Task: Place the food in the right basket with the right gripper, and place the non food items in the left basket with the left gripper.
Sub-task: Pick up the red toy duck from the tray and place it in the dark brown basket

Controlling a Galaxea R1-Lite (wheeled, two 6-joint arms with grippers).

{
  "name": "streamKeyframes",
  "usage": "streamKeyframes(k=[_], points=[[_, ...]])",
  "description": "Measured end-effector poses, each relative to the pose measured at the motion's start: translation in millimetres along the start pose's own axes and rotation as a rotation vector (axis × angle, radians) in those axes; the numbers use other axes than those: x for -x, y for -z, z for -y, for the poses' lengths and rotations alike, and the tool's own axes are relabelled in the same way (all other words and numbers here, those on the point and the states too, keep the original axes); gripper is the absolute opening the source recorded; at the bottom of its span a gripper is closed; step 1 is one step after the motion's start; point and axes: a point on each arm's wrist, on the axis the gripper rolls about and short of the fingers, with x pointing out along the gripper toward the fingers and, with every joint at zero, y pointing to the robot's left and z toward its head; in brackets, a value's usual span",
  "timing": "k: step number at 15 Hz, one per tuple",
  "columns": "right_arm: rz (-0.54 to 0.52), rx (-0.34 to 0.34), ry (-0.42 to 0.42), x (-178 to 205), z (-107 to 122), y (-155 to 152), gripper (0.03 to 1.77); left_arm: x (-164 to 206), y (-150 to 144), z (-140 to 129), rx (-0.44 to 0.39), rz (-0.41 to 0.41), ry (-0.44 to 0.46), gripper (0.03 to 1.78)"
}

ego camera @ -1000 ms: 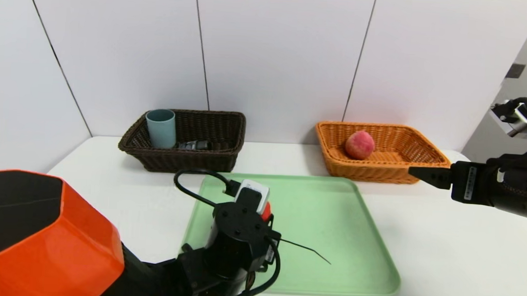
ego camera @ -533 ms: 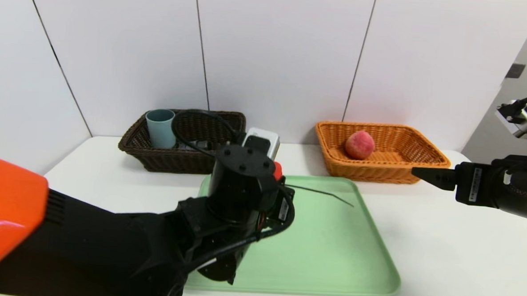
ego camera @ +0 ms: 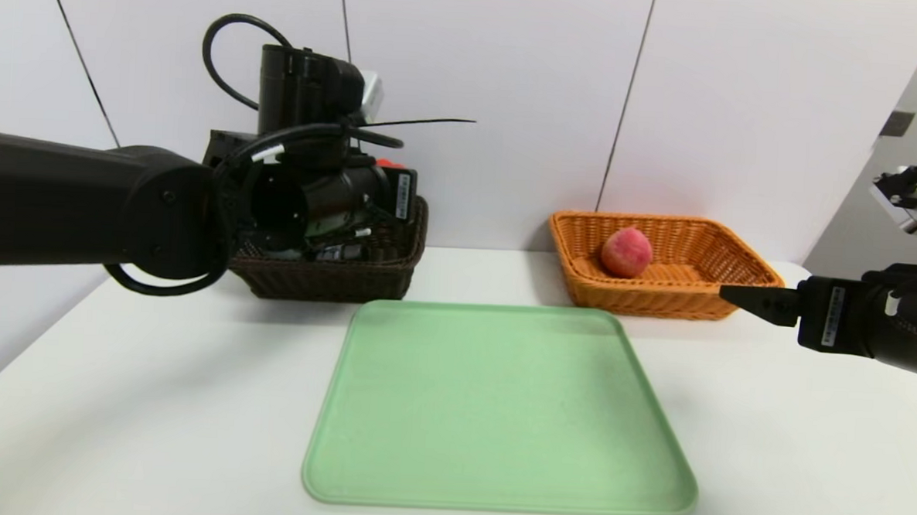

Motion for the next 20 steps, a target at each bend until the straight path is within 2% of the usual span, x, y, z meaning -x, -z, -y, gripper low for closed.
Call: streamKeyframes(k=[5,8,10,16,20], points=[[-0.004,-0.004,0.001,0,0,2,1.7,-54,3,-45,-0.023,-0.042,-0.073,0.65],[-0.002,-0.008,-0.001,2,1,2,1.7,-79,16,-60,-0.036,-0.152,-0.073,0.64],[0.001,-0.008,0.0,3,1,2,1.7,-90,24,-67,-0.037,-0.225,-0.062,0.64],[-0.004,0.0,-0.005,1,0,2,1.7,-109,24,-80,-0.059,-0.355,-0.086,0.63],[0.003,0.004,-0.005,0,0,-2,1.7,-128,40,-85,-0.086,-0.378,-0.092,0.63]])
